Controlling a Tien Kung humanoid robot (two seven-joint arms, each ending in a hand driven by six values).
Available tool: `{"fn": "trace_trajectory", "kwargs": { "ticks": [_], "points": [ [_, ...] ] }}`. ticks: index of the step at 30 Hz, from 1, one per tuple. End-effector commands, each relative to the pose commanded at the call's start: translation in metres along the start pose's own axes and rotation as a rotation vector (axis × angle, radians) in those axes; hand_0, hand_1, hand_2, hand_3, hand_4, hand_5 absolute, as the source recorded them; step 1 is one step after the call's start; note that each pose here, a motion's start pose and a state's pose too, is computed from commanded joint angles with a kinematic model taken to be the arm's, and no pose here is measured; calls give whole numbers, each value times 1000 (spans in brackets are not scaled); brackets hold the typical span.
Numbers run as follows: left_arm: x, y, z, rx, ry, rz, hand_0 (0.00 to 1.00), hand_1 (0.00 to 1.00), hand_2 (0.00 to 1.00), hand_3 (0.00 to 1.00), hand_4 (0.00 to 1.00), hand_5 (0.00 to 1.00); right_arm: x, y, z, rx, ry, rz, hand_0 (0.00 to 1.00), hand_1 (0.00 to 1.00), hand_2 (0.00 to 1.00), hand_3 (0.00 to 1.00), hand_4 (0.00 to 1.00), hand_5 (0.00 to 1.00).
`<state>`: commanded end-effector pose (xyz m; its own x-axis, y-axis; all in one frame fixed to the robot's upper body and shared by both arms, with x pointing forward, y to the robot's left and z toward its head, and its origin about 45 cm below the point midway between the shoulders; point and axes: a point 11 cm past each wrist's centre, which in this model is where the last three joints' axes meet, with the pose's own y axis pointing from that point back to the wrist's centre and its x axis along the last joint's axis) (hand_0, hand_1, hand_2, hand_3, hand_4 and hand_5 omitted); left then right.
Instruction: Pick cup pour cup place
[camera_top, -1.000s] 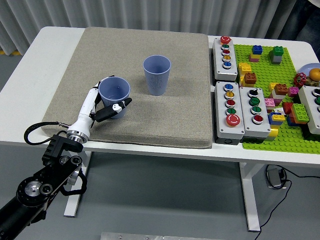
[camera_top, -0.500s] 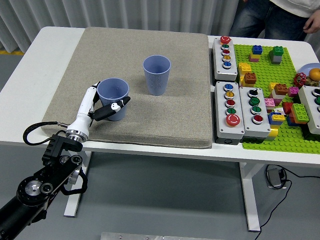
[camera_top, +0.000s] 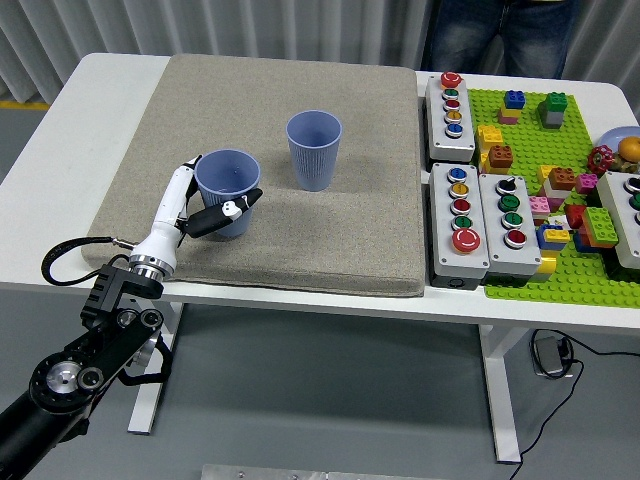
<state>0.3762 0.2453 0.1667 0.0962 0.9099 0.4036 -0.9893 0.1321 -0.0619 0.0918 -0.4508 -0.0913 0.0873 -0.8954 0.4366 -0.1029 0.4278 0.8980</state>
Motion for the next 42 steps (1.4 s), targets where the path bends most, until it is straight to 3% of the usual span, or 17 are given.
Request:
{"fn": "trace_trajectory", "kwargs": {
  "ticks": [12,21,31,35,36,42],
  "points": [
    [13,-21,16,-53,-134,-35,566,529,577,628,879,326,1,0,-2,3,8,4,692,661,602,598,2,251],
    [33,-48,37,-102,-261,-68,549,513,561,597,878,320,3,1,-8,11,21,13,692,661,602,598,2,252],
    [34,-65,54,-150,-376,-110,511,476,530,549,873,315,5,1,-12,17,24,17,692,661,602,599,2,252],
    [37,-70,59,-168,-406,-110,511,476,530,549,873,315,5,1,-13,17,26,19,692,661,602,599,2,252],
    [38,-72,61,-172,-412,-109,457,457,518,537,868,309,5,1,-13,18,26,19,692,661,602,598,2,252],
    [45,-80,66,-180,-449,-106,463,459,520,536,860,300,6,1,-14,18,24,19,692,661,602,598,2,252]
  ]
}}
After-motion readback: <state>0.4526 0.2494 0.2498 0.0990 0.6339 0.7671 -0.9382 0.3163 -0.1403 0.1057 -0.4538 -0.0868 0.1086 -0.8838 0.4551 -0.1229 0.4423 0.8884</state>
